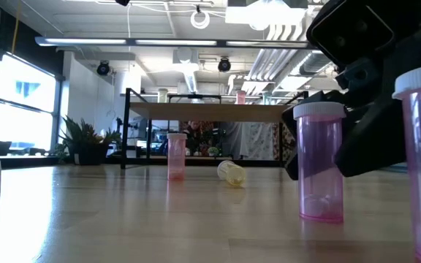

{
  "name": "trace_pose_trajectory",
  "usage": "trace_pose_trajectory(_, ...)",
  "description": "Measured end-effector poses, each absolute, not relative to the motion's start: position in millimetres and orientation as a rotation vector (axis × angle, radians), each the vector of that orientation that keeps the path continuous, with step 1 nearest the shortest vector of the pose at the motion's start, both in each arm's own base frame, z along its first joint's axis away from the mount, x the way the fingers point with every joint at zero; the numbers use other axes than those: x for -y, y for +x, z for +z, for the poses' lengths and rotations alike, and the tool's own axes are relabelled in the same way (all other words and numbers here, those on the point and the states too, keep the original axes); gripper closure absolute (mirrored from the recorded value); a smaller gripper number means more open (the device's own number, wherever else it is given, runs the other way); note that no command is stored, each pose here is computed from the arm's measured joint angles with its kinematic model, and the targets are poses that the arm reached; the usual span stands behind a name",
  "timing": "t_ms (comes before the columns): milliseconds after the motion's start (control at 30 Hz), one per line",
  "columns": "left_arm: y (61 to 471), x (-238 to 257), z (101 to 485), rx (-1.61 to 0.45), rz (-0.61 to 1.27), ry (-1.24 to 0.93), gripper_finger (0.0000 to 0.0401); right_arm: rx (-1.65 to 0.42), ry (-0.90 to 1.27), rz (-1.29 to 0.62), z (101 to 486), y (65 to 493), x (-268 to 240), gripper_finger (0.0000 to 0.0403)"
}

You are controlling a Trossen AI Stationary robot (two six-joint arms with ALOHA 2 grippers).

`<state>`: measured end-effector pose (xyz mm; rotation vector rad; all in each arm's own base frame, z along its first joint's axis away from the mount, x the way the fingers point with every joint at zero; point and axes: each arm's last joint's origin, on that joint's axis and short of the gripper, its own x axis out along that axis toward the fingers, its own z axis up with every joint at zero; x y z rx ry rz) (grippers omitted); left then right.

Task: Pick and place medicine bottles onto shelf by color
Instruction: Put the center pink pill bottle on the shelf

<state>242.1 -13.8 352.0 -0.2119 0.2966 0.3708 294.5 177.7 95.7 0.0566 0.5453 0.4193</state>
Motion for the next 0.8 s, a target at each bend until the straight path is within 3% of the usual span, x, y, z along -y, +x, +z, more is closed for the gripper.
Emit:
trace_pose_trajectory(333,242,14,352,-0.297,0.371,-0.212,0.0162,-0.551,0.090,0.411,96,295,-178,0.0314)
trace_pose_trajectory(800,236,8,337,-0.462,0.361,-0.333,0.0162,-0.554,0.184,0.346,111,305,-154,0.0318)
